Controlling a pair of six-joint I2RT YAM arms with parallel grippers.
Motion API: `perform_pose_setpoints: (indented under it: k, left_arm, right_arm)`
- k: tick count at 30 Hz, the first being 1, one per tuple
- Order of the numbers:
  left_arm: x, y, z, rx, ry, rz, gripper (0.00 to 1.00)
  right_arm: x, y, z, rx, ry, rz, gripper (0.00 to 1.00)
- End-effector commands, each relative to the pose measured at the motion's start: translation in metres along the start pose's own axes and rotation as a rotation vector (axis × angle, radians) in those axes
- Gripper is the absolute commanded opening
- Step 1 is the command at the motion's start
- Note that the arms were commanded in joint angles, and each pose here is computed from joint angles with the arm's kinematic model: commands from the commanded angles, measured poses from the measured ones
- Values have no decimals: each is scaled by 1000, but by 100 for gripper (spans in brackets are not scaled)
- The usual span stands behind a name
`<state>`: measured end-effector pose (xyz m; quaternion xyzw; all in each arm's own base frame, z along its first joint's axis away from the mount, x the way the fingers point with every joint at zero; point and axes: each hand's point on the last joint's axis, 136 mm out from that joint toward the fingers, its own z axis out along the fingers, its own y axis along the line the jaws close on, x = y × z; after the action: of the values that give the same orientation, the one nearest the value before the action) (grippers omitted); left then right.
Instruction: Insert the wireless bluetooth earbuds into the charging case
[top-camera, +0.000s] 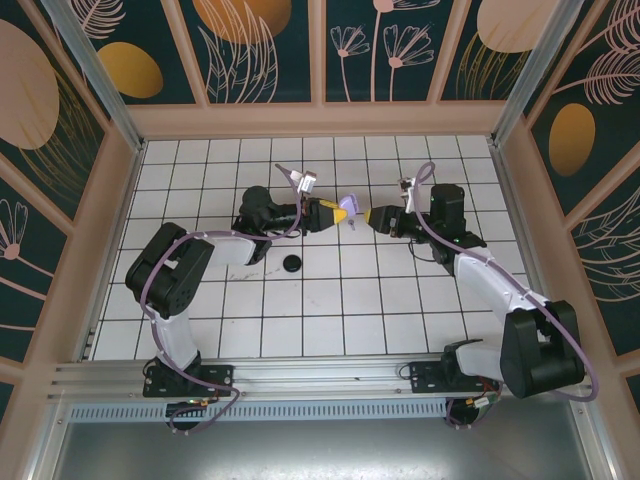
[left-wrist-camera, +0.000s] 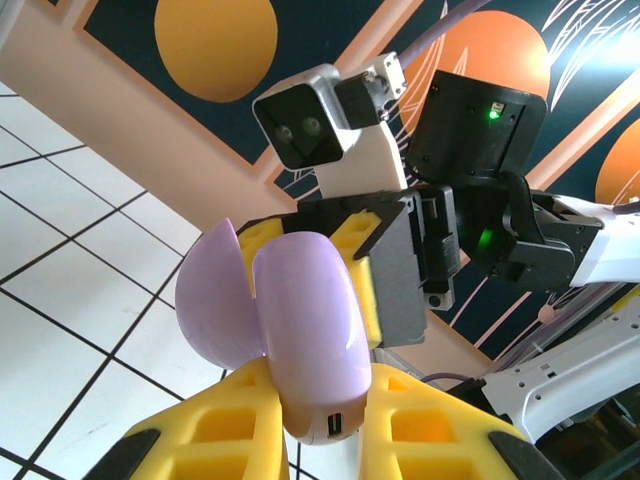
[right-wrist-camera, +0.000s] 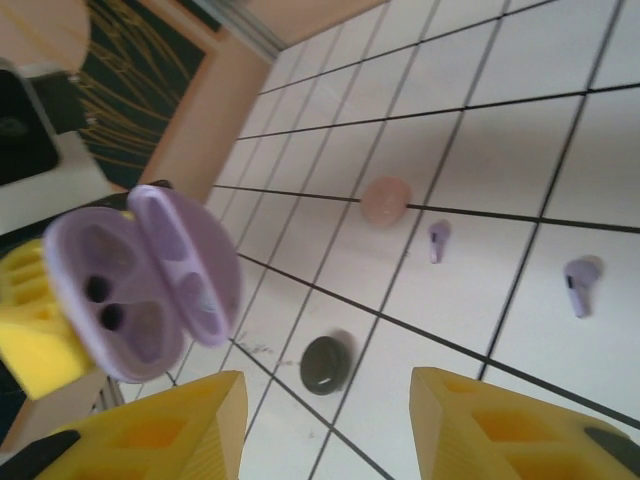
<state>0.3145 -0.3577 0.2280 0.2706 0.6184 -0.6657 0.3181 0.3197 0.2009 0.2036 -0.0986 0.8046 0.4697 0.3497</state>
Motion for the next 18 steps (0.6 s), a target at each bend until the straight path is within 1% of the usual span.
perform_pose_setpoints:
  k: [1, 8, 18]
  left_arm:
    - [-15, -24, 4, 62, -10, 97, 0]
    - [-15, -25, 7, 68, -7, 96, 0]
    - [-14, -25, 12, 74, -2, 93, 0]
  right_arm:
    - [-15, 25, -4, -105, -30, -58, 46]
    - [-24, 28, 2, -121, -34, -50, 42]
    - [-28, 30, 11, -125, -29, -49, 39]
